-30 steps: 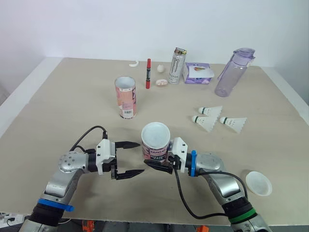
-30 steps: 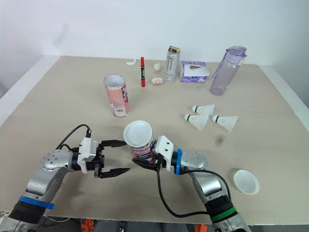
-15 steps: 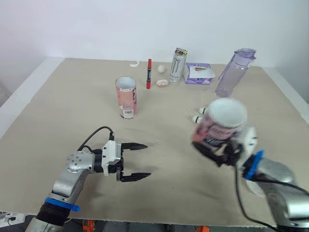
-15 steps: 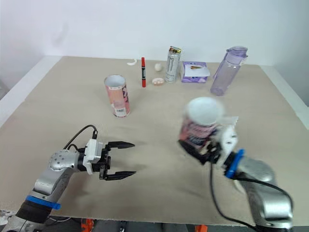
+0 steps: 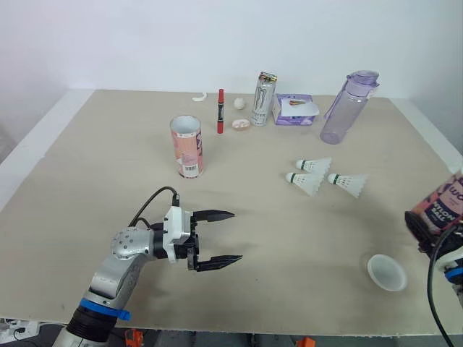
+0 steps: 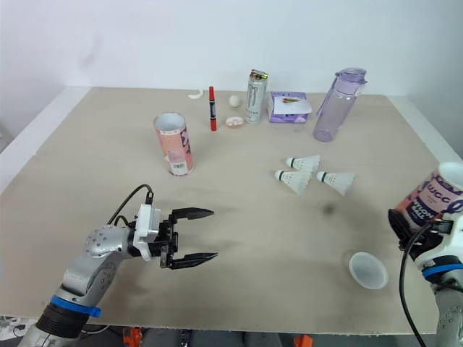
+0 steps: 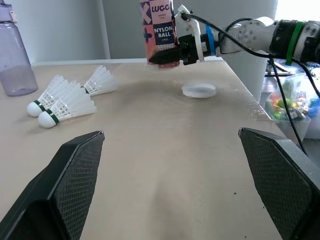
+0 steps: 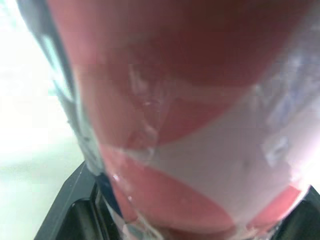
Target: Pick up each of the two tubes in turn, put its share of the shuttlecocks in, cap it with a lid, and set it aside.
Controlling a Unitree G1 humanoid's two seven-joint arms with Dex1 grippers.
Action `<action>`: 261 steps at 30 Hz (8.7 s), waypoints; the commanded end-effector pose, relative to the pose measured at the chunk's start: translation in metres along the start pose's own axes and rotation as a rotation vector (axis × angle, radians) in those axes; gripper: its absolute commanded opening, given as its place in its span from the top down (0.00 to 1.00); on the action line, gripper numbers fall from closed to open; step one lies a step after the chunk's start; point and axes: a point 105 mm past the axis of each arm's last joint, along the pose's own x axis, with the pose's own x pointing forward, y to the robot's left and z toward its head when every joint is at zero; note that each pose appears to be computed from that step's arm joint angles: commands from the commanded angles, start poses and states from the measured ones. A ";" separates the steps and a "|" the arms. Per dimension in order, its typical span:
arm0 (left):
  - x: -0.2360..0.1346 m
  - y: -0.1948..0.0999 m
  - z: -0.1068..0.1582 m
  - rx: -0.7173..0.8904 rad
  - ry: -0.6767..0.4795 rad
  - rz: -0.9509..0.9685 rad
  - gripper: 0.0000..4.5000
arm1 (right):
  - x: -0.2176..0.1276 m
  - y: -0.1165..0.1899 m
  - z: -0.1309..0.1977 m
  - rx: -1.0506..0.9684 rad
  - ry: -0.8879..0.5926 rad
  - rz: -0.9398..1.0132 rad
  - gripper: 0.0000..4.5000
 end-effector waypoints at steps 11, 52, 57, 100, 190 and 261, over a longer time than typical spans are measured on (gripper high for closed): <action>0.000 -0.002 0.007 0.057 0.006 -0.003 0.00 | 0.030 -0.036 -0.015 0.032 0.054 -0.144 0.33; -0.055 0.053 -0.018 0.016 0.197 0.477 0.00 | -0.044 0.203 0.038 -0.315 -0.078 1.035 0.01; -0.084 0.070 -0.024 0.003 0.219 0.694 0.00 | -0.035 0.245 0.038 -0.309 -0.117 1.200 0.01; -0.074 0.185 -0.034 -0.012 0.272 0.770 0.00 | -0.014 0.290 0.039 -0.377 -0.181 1.302 0.01; -0.049 0.202 -0.029 -0.007 0.240 0.726 0.23 | -0.029 0.291 0.031 -0.359 -0.142 1.274 0.00; -0.012 0.057 -0.016 0.155 0.867 -0.172 0.23 | 0.048 0.216 0.016 -0.080 0.062 0.674 0.00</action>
